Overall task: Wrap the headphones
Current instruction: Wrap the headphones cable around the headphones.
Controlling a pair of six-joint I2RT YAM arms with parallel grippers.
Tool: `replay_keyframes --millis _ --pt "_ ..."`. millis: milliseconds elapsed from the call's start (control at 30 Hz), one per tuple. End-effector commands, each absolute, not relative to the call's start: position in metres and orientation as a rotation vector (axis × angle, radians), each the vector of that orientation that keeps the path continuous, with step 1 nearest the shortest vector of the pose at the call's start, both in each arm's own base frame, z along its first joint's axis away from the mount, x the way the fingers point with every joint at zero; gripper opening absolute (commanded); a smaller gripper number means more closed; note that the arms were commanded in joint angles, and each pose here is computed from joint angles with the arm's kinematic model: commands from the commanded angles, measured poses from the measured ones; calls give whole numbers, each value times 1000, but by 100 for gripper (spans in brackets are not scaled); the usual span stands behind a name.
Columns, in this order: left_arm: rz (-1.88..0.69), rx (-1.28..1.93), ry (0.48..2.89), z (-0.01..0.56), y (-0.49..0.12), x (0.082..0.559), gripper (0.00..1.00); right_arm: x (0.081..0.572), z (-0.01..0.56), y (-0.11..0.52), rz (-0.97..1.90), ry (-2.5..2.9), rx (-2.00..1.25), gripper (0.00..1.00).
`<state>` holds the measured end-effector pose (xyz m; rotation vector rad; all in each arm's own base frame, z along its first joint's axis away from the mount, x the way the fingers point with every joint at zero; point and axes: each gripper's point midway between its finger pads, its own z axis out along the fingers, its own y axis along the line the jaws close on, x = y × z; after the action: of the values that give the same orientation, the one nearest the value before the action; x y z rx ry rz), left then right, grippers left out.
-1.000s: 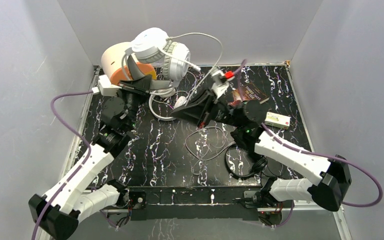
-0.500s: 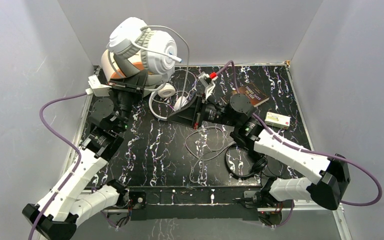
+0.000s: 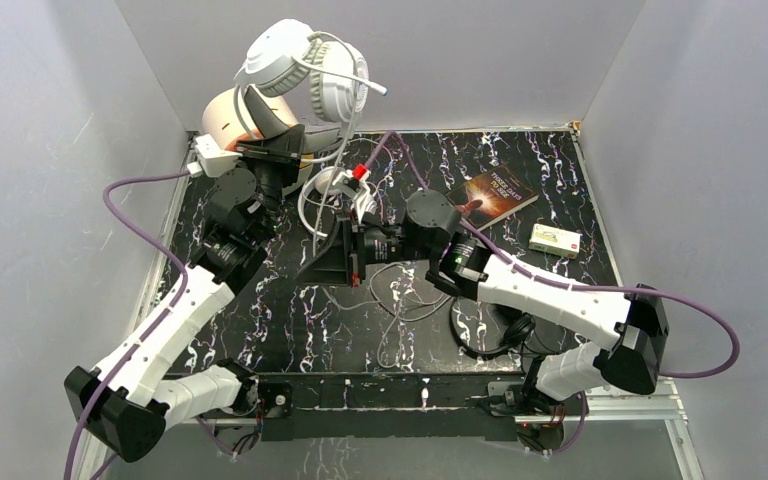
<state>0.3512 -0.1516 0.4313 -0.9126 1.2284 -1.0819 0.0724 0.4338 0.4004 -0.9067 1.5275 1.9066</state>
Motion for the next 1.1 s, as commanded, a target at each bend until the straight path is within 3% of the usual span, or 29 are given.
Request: replay_keyframes --millis 0,367,667,800,1067 --pt "-1168 -884 1017 503 -134 335 0 61 401 434 1898 1540 -1006 0" --pt "-1274 -851 1241 472 -158 340 0 67 317 420 1587 1832 -1077 2" --pt "-1313 -840 1378 436 -177 349 0 92 309 416 1377 1874 -962 8" --pt "-1393 -866 1511 422 -191 339 0 119 305 399 1219 1795 -851 2" --pt "-1716 -492 1732 426 -214 300 0 136 283 356 969 1821 -933 0"
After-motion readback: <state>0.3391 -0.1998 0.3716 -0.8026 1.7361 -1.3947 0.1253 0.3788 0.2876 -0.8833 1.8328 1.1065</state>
